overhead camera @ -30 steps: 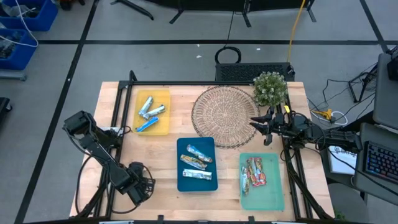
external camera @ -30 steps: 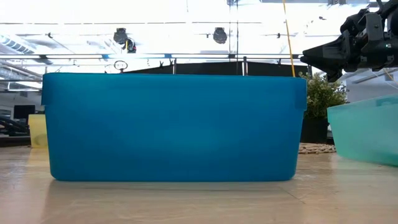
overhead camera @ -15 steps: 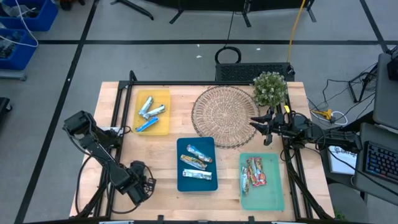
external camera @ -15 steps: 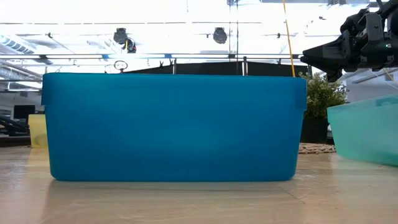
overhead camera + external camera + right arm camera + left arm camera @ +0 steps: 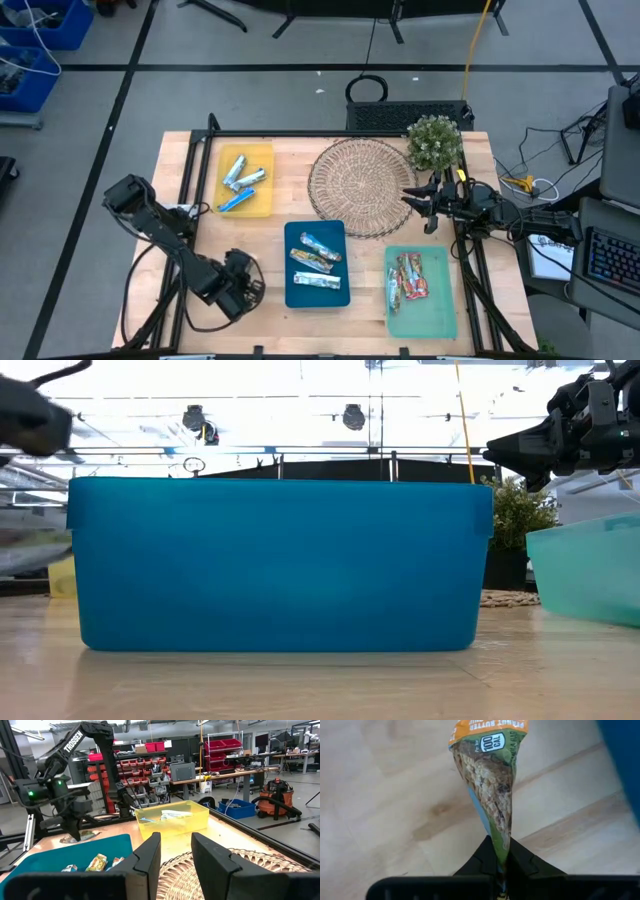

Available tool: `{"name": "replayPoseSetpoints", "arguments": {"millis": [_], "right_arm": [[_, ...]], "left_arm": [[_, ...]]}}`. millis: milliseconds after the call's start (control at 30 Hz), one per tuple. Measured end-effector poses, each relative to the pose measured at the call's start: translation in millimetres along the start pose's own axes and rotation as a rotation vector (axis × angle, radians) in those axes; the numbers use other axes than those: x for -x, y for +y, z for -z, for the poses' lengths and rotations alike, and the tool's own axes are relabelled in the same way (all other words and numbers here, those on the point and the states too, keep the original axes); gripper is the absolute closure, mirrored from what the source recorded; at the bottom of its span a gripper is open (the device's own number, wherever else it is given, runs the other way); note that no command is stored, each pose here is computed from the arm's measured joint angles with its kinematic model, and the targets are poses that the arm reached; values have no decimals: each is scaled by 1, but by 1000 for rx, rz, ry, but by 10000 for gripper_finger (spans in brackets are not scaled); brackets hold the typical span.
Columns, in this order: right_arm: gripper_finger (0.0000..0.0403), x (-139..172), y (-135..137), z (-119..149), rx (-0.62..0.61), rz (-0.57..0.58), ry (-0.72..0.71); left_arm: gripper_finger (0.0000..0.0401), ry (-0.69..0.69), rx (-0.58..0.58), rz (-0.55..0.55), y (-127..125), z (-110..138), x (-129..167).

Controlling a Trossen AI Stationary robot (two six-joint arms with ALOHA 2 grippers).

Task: Pick and place Granola Bars by type
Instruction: Put the yellow granola bar into the blue bin

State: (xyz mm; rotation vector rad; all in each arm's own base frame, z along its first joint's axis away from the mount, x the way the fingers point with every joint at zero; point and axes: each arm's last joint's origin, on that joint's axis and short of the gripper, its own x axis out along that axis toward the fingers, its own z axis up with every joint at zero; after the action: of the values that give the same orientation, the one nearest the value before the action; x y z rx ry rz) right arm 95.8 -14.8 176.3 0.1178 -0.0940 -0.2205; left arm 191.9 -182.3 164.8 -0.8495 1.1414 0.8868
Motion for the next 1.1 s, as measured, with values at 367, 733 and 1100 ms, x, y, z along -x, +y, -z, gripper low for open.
{"name": "replayPoseSetpoints", "arguments": {"millis": [367, 733, 1100], "right_arm": [[303, 0, 0, 0, 0, 0, 1], [303, 0, 0, 0, 0, 0, 1], [303, 0, 0, 0, 0, 0, 1]], "left_arm": [[387, -108, -208, 113, -36, -35, 39], [388, -377, -540, 255, -78, -86, 73], [389, -457, -724, 355, -95, -136, 60]]}}
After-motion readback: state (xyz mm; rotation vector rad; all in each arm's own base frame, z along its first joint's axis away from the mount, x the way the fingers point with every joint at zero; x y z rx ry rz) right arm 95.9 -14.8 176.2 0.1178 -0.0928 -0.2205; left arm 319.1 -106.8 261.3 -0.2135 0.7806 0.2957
